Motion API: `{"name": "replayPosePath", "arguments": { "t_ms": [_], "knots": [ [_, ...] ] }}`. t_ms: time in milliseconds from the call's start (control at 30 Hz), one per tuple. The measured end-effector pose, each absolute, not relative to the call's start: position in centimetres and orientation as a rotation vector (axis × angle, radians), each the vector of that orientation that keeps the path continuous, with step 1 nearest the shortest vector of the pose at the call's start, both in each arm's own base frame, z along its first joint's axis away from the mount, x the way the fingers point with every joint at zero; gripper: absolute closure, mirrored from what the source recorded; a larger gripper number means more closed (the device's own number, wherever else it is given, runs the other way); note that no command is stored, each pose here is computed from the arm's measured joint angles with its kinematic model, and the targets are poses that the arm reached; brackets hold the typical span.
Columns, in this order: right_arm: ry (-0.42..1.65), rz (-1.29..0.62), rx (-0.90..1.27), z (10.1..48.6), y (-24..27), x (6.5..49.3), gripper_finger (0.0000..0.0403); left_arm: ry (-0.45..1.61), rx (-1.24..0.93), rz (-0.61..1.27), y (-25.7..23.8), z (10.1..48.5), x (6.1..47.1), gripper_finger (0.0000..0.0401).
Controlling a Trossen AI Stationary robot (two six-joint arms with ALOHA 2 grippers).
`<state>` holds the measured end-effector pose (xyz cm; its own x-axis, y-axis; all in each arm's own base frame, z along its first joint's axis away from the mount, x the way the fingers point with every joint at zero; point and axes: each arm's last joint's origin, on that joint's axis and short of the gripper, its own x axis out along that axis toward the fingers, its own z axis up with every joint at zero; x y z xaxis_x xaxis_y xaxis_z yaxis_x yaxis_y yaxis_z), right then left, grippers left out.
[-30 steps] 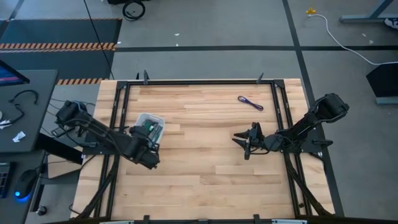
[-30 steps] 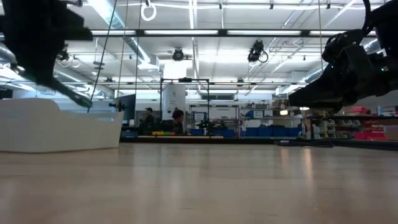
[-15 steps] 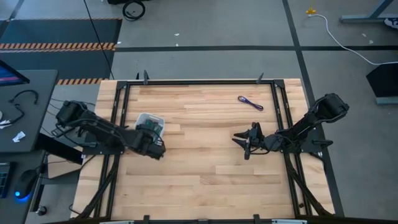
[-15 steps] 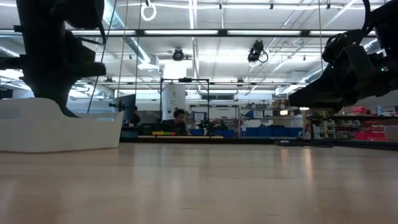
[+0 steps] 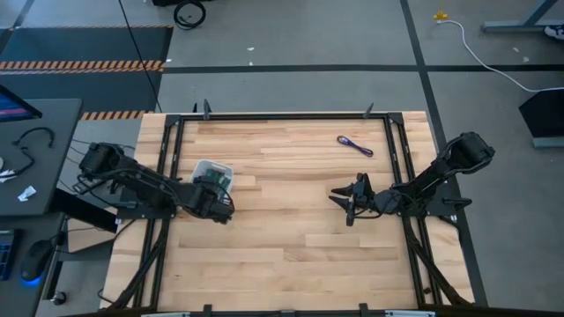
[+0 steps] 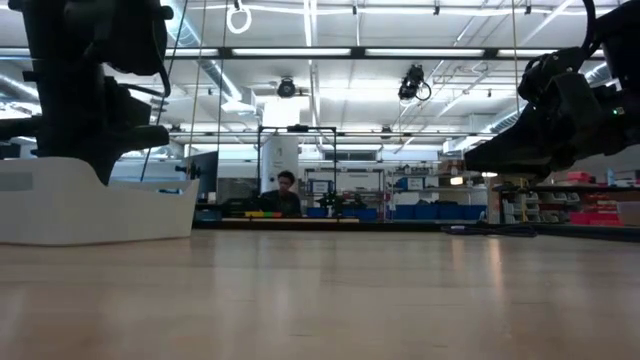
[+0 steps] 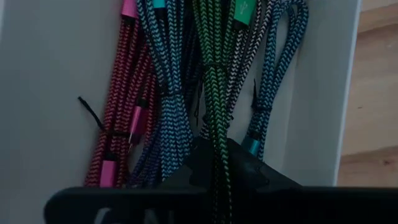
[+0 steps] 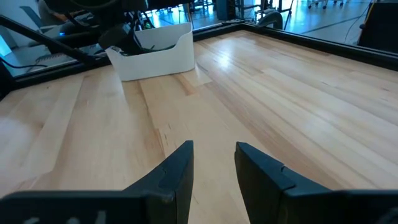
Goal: Pick and place USB-C Cables
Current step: Put the green charger cable into the white bin
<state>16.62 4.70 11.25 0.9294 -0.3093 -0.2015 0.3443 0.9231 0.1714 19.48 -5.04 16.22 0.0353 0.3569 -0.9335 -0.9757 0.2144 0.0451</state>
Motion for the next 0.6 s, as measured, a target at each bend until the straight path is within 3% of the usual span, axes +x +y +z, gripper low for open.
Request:
{"name": "replayPosePath", "arguments": {
  "t_ms": [167, 433, 600],
  "knots": [
    [0.173, -0.337, 0.206, 11.2, 4.7, 16.6, 0.0280, 1.038, -0.780, 1.202, -5.0, 16.2, 19.5, 0.0351],
    [0.173, -0.337, 0.206, 11.2, 4.7, 16.6, 0.0280, 1.137, -0.755, 1.167, -5.1, 16.4, 19.0, 0.0233],
    [0.176, -0.331, 0.202, 11.2, 4.7, 16.6, 0.0280, 1.186, -0.763, 1.180, -4.9, 18.4, 18.0, 0.0175]
  ]
}}
